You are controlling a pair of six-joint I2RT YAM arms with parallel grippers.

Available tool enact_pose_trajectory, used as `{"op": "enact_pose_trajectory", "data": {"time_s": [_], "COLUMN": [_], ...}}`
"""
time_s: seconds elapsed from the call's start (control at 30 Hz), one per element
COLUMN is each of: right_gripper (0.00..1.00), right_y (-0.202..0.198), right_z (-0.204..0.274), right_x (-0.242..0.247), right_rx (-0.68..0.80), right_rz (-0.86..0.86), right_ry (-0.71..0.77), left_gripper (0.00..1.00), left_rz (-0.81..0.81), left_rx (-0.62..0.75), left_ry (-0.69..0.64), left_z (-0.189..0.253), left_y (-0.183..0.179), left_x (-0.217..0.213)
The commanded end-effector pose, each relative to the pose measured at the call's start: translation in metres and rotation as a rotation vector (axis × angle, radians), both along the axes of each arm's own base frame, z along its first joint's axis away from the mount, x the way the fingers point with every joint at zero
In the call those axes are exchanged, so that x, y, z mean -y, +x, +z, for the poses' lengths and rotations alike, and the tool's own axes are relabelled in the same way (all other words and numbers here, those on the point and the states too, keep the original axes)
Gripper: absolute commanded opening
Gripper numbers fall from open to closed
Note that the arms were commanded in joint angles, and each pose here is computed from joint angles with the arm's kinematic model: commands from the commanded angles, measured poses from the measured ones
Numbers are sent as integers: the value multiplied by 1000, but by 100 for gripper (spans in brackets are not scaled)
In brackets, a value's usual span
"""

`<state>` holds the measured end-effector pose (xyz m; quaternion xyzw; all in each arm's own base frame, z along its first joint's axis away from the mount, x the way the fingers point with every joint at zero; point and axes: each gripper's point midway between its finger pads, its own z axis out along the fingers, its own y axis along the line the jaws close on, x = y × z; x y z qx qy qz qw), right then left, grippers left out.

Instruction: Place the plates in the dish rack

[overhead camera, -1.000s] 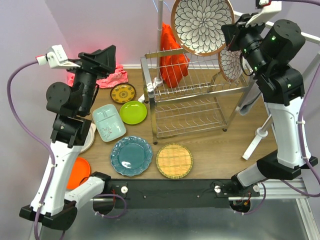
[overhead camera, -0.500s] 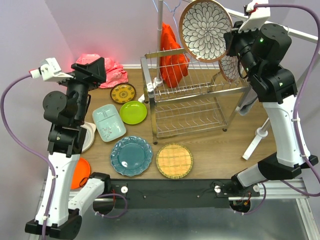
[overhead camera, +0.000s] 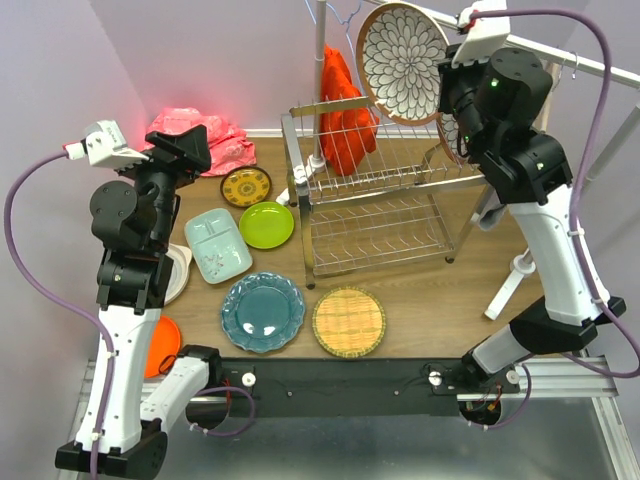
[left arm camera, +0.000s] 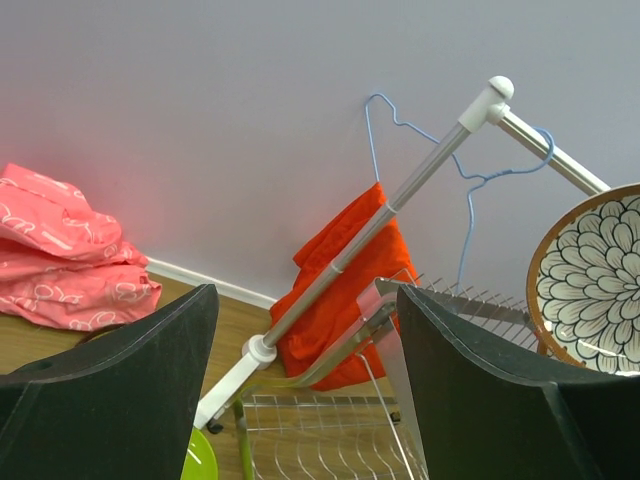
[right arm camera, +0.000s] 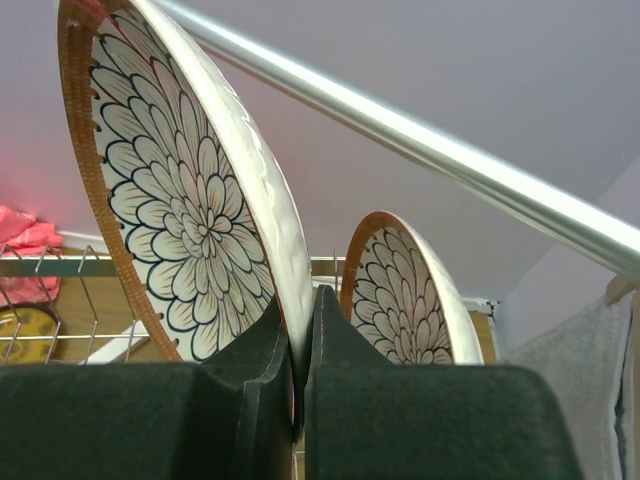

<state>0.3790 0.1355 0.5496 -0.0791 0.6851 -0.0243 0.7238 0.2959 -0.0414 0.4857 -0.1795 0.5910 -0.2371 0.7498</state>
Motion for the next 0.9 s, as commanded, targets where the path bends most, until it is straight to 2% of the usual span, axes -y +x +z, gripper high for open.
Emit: {"op": "enact_pose_trajectory", "data": {"time_s": [0.0, 0.43, 0.73, 0.87], "right_gripper": [1, 1, 1, 1], "right_y": [-17, -32, -43, -44], "right_z": [55, 54, 51, 50], "right_x": [15, 35, 32, 34], "right_rx": [173, 155, 124, 124], "right_rz": [-99, -256, -340, -357], "right_ry": [85, 2, -99, -98], "left_gripper": [81, 81, 81, 81], "left_rz": [15, 29, 28, 24], "left_rx": [-4, -19, -15, -18], "left_ry": [21, 39, 41, 33], "left_z": [-3, -10, -10, -15], "left_y": [-3, -3, -5, -5], "left_x": [-4, -9, -10, -10]}}
